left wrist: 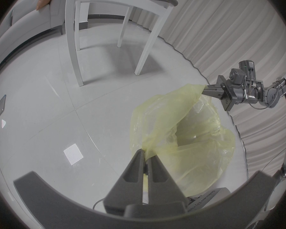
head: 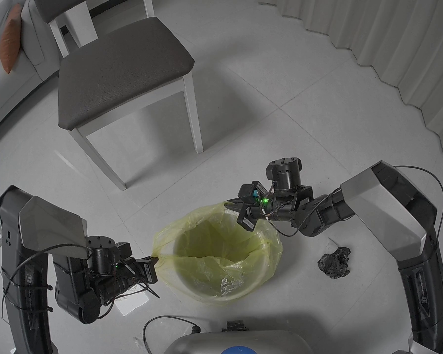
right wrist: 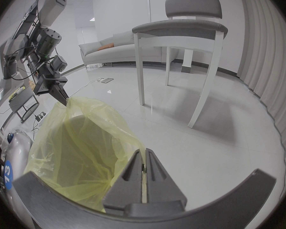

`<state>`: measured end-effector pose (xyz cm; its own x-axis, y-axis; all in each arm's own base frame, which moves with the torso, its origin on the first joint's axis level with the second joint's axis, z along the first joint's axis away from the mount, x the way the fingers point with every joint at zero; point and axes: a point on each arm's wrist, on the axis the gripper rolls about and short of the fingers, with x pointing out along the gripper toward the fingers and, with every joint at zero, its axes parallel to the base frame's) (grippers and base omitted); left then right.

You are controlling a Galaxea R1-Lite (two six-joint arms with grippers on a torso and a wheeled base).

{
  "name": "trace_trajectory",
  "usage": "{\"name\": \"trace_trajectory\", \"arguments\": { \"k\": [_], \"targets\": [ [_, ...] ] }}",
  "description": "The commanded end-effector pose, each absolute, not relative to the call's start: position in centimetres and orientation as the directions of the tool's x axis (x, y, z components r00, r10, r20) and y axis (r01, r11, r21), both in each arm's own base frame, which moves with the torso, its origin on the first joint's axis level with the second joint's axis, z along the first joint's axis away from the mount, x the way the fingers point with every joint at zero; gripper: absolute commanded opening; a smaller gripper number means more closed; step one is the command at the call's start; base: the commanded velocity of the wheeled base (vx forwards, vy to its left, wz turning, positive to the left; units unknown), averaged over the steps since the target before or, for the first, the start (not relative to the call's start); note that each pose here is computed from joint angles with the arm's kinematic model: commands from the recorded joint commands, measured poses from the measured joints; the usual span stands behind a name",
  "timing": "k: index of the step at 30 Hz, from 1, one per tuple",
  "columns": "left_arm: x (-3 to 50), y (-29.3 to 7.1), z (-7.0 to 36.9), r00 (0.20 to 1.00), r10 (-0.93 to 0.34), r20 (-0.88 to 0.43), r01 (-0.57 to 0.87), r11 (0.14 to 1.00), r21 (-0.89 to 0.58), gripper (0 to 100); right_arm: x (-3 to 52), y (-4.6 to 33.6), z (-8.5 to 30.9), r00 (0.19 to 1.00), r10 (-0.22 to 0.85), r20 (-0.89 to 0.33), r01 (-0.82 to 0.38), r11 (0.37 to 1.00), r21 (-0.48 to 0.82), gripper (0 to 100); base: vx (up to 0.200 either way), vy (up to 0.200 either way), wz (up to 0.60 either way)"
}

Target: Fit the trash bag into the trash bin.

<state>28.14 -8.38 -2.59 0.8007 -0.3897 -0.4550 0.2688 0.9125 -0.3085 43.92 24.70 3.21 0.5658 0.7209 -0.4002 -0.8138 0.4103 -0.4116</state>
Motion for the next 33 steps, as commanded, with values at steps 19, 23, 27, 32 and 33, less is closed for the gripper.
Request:
{"name": "trace_trajectory", "arguments": {
  "k": [19,23,27,32,33],
  "targets": [
    [28.4,-8.6,-2.1,0.814,-0.398,-0.424,0.252,0.898,-0.361,0,42.9,20.5,9.0,0.640,0.695,-0.328,-0.756,0.490,-0.434,100,0.000,0.000,0.00],
    [28.3,-8.6,-1.7,0.817,-0.401,-0.415,0.255,0.896,-0.363,0,41.2,19.3,10.7,0.647,0.699,-0.306,-0.747,0.498,-0.441,100,0.000,0.000,0.00],
    [28.2,-8.6,-1.6,0.815,-0.403,-0.415,0.257,0.895,-0.365,0,39.2,18.8,11.5,0.644,0.708,-0.289,-0.746,0.498,-0.443,100,0.000,0.000,0.00],
    [27.8,-8.8,-1.2,0.813,-0.413,-0.411,0.270,0.892,-0.361,0,37.4,18.5,10.8,0.613,0.720,-0.326,-0.779,0.481,-0.403,100,0.000,0.000,0.00],
    [27.8,-8.8,-1.1,0.813,-0.413,-0.411,0.270,0.892,-0.361,0,37.3,18.5,10.7,0.611,0.720,-0.329,-0.781,0.479,-0.402,100,0.000,0.000,0.00]
  ]
}}
